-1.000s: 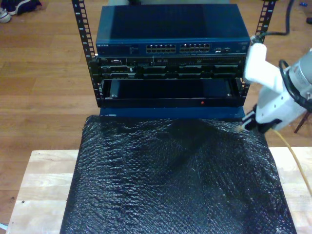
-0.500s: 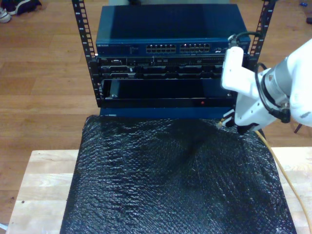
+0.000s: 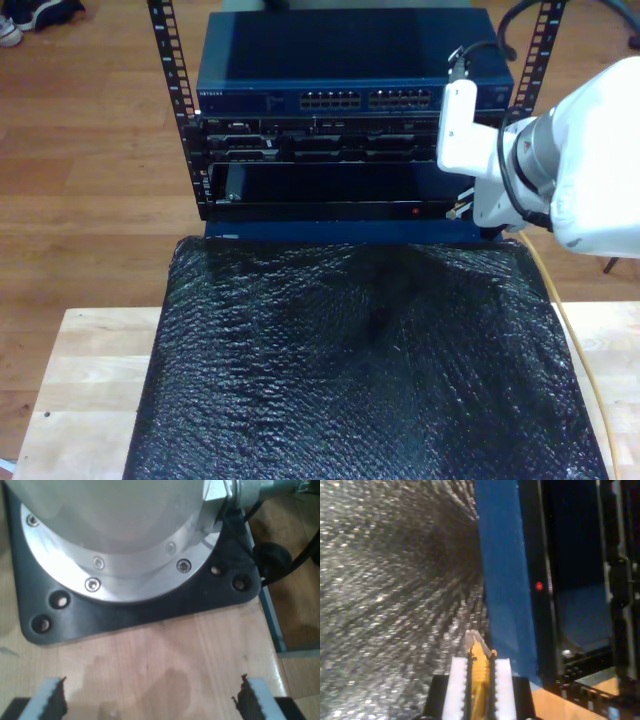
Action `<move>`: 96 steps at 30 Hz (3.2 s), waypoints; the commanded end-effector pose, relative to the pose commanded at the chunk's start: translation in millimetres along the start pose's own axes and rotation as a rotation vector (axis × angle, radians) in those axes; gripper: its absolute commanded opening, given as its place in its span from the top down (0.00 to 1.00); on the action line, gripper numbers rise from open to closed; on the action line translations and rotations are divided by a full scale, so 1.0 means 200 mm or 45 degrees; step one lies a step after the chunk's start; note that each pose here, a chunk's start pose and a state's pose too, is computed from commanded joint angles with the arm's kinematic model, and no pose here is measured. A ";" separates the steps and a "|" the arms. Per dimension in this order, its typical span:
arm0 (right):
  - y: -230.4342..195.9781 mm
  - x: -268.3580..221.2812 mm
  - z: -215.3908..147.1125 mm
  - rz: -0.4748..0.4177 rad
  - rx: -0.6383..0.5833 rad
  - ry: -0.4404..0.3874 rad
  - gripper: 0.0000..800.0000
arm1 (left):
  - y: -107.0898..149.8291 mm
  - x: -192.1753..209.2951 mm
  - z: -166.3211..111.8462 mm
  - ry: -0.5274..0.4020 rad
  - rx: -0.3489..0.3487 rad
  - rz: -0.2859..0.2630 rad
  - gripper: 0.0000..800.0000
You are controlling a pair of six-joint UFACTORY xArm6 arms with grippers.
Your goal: Grab the cable and plug it in
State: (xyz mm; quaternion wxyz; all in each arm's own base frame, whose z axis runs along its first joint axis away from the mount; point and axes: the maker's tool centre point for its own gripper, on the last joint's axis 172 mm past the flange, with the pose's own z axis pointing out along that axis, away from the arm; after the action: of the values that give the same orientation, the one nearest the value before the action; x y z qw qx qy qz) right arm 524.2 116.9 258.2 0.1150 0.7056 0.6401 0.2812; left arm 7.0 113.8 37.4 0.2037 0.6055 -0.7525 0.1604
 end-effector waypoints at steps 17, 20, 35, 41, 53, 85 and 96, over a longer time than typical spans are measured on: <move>0.11 0.12 0.04 -0.255 -0.212 -0.011 1.00 | 0.00 0.00 0.00 0.000 0.001 -0.002 0.00; 0.07 0.25 0.04 -0.301 -0.209 0.032 1.00 | 0.00 0.00 0.00 0.000 0.001 -0.002 0.00; 0.14 0.46 0.00 -0.362 -0.351 0.116 1.00 | 0.00 0.00 0.00 0.000 0.001 -0.002 0.00; 0.21 0.52 -0.04 -0.432 -0.465 0.142 1.00 | 0.00 0.00 0.00 0.000 0.001 -0.002 0.00; 0.17 0.55 0.03 -0.526 -0.463 0.141 1.00 | 0.00 0.00 0.00 0.000 0.001 -0.002 0.00; 0.30 0.72 -0.03 -0.640 -0.769 0.252 1.00 | 0.00 0.00 0.00 0.000 0.001 -0.002 0.00; 0.33 0.72 -0.06 -0.592 -0.917 0.304 1.00 | 0.00 0.00 0.00 0.000 0.001 -0.002 0.00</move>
State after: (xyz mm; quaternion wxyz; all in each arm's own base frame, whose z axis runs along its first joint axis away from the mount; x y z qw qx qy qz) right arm 575.4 244.3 339.0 0.3390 0.4204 0.6517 0.5326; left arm 6.8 113.8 37.4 0.2036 0.6060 -0.7520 0.1605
